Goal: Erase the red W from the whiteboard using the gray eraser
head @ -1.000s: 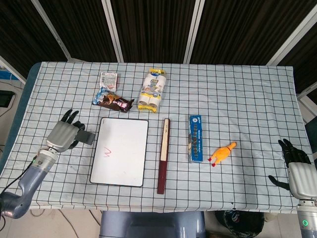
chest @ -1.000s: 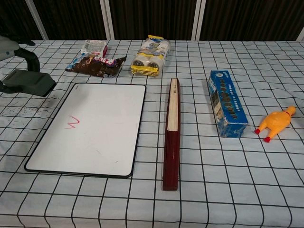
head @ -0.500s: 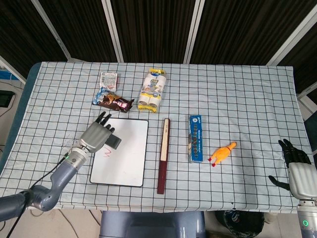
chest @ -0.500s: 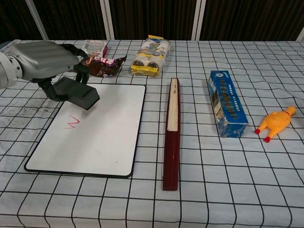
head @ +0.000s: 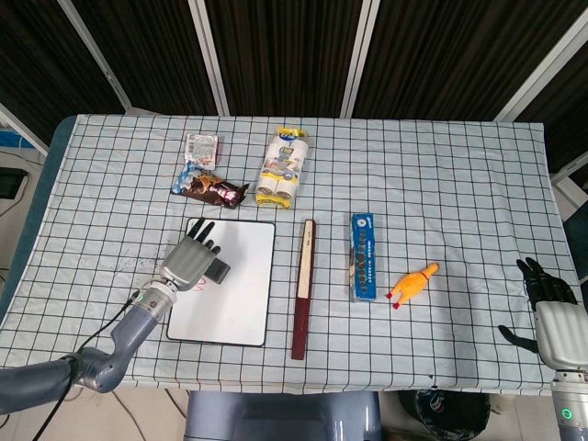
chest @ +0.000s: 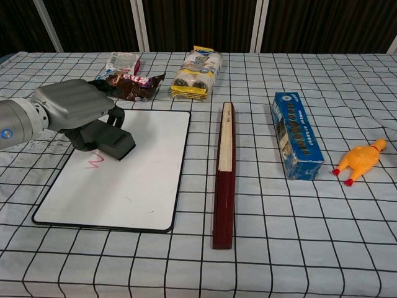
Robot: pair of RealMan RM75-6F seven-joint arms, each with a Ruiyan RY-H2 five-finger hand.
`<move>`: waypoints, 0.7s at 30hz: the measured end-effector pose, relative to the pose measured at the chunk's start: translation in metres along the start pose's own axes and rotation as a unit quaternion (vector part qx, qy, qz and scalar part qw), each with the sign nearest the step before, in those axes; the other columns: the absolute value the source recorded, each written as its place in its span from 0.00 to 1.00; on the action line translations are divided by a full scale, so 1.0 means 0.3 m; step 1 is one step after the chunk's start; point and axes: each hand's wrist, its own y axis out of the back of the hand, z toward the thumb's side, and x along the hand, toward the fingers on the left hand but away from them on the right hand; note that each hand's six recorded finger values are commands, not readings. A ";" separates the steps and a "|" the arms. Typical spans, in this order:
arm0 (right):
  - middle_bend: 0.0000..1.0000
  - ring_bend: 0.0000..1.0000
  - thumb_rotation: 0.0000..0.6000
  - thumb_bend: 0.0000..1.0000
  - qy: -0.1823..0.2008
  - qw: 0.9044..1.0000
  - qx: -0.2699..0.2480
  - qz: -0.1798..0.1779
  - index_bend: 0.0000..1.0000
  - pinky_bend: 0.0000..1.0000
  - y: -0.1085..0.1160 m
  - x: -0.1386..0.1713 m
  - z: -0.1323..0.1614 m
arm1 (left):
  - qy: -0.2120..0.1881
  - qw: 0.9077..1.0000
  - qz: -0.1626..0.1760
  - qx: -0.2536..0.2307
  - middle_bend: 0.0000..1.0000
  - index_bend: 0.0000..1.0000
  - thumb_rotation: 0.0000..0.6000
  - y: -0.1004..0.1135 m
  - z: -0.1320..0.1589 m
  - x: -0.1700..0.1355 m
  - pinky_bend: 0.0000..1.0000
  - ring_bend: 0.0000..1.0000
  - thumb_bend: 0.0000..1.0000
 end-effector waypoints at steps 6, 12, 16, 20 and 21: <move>0.08 0.18 1.00 0.13 -0.001 1.000 0.000 -0.001 0.05 0.19 0.001 -0.001 -0.001 | -0.013 1.000 -0.019 -0.009 0.41 0.41 1.00 -0.032 0.011 -0.058 0.00 0.00 0.29; 0.08 0.18 1.00 0.13 0.001 1.000 0.000 -0.002 0.05 0.19 0.002 -0.002 0.001 | -0.016 0.999 -0.040 -0.021 0.41 0.41 1.00 -0.061 0.000 -0.136 0.00 0.00 0.29; 0.08 0.18 1.00 0.13 0.001 1.000 0.000 -0.003 0.05 0.19 0.004 -0.001 0.001 | -0.026 0.998 -0.046 -0.021 0.41 0.40 1.00 -0.070 0.008 -0.175 0.00 0.00 0.29; 0.08 0.18 1.00 0.13 0.000 1.000 -0.002 -0.003 0.05 0.19 0.003 -0.001 0.001 | -0.035 0.998 -0.040 -0.014 0.41 0.40 1.00 -0.064 0.013 -0.198 0.00 0.00 0.29; 0.08 0.18 1.00 0.13 0.001 1.000 -0.001 -0.003 0.05 0.19 0.003 -0.001 0.002 | -0.034 0.999 -0.037 -0.012 0.41 0.40 1.00 -0.060 0.011 -0.197 0.00 0.00 0.29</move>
